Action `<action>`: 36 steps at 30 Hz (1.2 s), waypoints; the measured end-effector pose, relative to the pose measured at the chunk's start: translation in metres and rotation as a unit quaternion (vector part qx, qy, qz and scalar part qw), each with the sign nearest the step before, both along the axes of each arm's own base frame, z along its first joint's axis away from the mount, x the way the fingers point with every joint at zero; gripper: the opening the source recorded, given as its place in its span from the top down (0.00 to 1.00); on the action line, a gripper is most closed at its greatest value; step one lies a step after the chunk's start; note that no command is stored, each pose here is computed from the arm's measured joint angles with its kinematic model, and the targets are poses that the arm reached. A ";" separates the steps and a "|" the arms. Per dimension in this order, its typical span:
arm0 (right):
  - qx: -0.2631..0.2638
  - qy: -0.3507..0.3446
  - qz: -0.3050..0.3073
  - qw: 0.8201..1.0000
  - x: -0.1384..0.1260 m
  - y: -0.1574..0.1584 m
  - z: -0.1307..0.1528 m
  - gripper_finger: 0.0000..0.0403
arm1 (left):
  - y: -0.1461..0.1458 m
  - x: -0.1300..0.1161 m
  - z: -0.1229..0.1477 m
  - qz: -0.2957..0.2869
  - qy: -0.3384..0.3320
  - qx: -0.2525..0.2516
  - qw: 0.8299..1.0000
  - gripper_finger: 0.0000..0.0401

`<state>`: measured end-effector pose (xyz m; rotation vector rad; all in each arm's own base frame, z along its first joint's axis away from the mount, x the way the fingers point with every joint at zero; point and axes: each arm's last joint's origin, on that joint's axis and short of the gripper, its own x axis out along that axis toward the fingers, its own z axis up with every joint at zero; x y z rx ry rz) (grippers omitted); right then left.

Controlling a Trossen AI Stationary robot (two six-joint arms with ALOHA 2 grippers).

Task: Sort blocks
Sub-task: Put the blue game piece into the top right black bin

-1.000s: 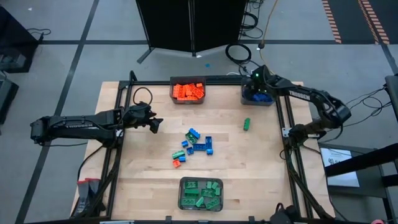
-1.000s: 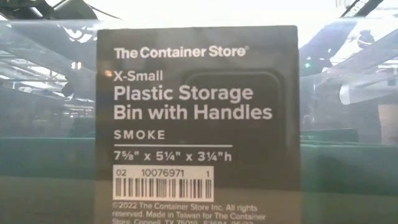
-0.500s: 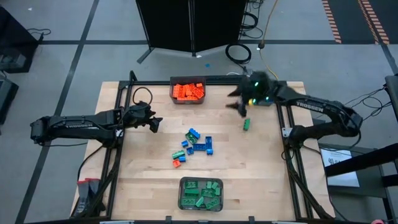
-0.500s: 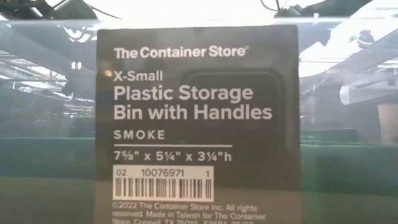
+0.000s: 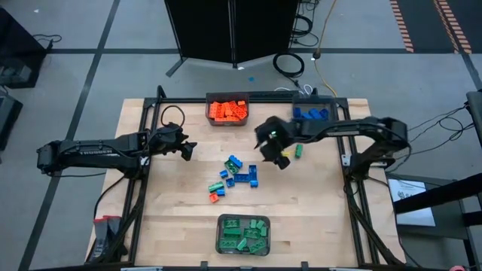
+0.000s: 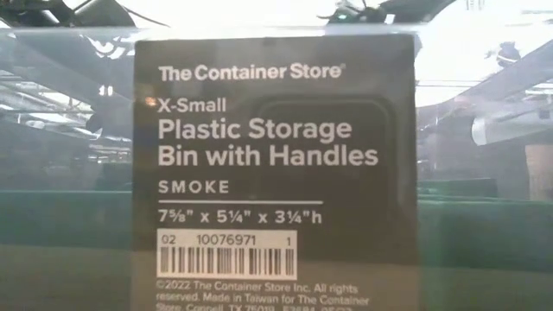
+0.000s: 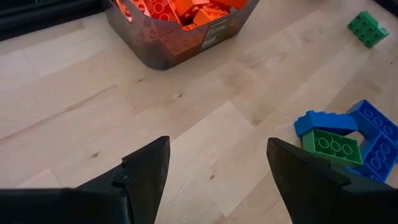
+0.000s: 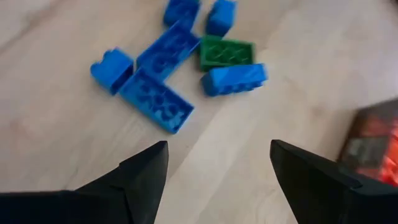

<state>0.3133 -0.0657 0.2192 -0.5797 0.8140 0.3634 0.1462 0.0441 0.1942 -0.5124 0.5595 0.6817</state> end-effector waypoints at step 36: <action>-0.237 0.147 0.275 0.920 0.070 0.055 -0.048 0.31 | 0.000 -0.001 -0.001 -0.006 0.009 0.004 1.000 0.33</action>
